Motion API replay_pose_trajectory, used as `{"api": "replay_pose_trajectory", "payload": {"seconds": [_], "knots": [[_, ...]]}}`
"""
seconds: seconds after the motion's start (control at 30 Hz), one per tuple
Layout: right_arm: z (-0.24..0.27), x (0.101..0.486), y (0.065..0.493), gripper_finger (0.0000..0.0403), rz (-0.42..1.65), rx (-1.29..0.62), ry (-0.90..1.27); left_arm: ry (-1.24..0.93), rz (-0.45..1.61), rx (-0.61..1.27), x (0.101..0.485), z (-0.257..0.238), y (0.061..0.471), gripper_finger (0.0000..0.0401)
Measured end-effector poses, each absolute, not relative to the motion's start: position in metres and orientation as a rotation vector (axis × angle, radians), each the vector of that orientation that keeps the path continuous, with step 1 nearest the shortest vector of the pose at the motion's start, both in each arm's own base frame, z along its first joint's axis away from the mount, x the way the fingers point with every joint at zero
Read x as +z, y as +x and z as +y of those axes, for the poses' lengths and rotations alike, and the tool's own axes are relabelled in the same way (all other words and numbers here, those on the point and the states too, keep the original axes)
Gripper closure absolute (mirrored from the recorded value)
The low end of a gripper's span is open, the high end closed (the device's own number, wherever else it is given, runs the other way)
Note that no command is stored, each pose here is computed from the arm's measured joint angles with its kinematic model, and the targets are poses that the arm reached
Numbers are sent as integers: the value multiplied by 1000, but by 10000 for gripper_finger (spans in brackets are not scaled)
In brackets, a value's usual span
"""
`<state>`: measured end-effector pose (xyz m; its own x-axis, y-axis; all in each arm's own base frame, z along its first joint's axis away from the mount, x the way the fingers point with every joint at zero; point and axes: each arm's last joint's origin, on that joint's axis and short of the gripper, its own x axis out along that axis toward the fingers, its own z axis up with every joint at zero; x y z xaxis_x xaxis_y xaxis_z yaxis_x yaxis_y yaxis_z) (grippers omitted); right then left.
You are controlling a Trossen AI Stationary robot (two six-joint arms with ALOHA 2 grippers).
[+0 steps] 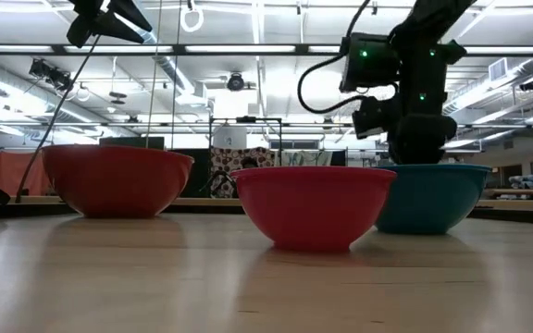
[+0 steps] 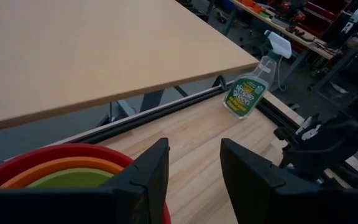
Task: Nest bowls inside each other
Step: Stack the blue bowl on top of the green bowl
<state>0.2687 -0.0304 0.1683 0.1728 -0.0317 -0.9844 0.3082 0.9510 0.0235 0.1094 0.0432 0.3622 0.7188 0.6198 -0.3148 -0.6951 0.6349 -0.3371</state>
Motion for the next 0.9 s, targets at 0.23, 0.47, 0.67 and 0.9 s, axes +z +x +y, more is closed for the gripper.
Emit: {"api": "replay_pose_trajectory", "payload": {"seconds": [0.23,0.47,0.67,0.9], "knots": [[-41,189,282,385,1280,-255,386,-467,174,748,362,43,109,253],[-62,234,322,373,923,-308,466,-360,64,688,377,40,106,253],[-81,250,383,384,721,-274,492,-186,31,562,387,30,104,253],[-100,269,468,368,572,-258,476,-190,43,487,386,22,105,253]]}}
